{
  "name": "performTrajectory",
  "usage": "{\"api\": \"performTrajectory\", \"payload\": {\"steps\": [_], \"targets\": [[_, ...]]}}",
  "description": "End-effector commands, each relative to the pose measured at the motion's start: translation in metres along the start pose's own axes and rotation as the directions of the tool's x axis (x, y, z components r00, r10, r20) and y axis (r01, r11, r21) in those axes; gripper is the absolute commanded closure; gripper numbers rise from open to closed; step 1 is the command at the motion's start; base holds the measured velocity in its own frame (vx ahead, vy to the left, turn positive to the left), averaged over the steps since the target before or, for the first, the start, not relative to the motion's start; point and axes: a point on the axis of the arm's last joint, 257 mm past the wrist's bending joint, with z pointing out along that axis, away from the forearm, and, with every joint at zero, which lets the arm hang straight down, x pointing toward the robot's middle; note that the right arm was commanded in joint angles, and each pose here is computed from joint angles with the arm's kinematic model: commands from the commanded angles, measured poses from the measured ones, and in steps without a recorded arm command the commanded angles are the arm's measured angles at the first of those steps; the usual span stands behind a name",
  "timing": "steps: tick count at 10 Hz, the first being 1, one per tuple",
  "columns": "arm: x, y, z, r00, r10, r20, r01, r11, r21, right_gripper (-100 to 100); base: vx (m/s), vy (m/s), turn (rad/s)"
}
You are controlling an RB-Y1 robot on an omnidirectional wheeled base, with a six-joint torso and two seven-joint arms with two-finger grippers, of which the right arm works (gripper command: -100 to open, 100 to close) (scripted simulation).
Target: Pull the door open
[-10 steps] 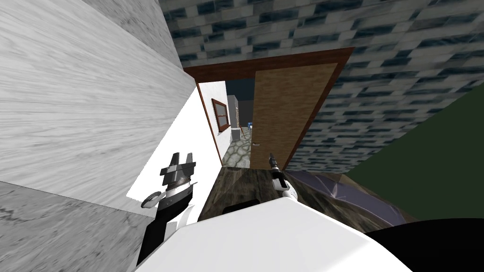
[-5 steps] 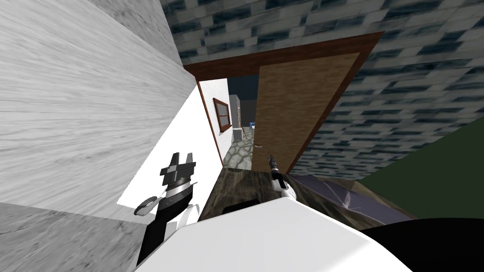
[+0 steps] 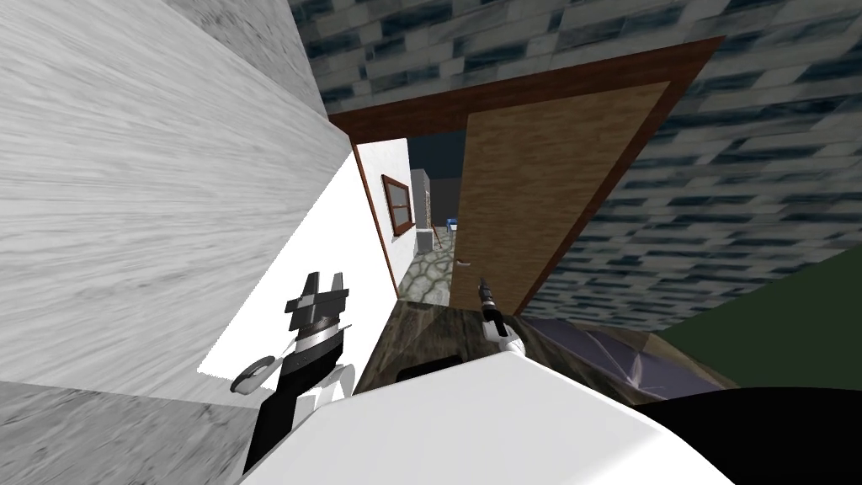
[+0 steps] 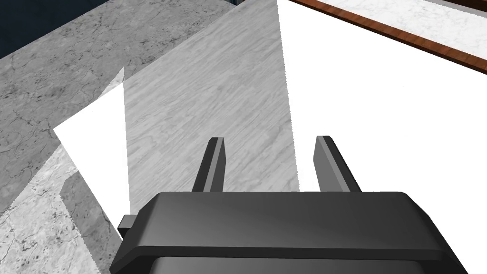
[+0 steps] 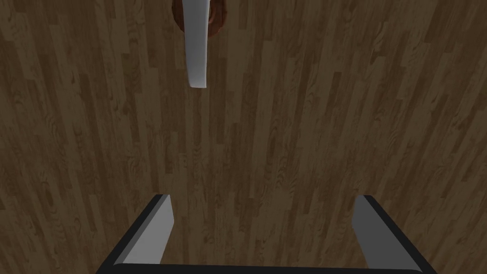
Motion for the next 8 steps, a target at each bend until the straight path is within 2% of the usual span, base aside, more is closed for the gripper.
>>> {"api": "performTrajectory", "payload": {"steps": [1, 8], "targets": [[0.002, -0.007, -0.0013, 1.000, 0.011, 0.004, -0.011, 1.000, 0.014, -100, 0.093, -0.032, 0.057], [0.013, -0.037, -0.0099, 0.998, 0.066, 0.020, -0.067, 0.995, 0.080, -100, 0.096, -0.021, 0.059]]}}
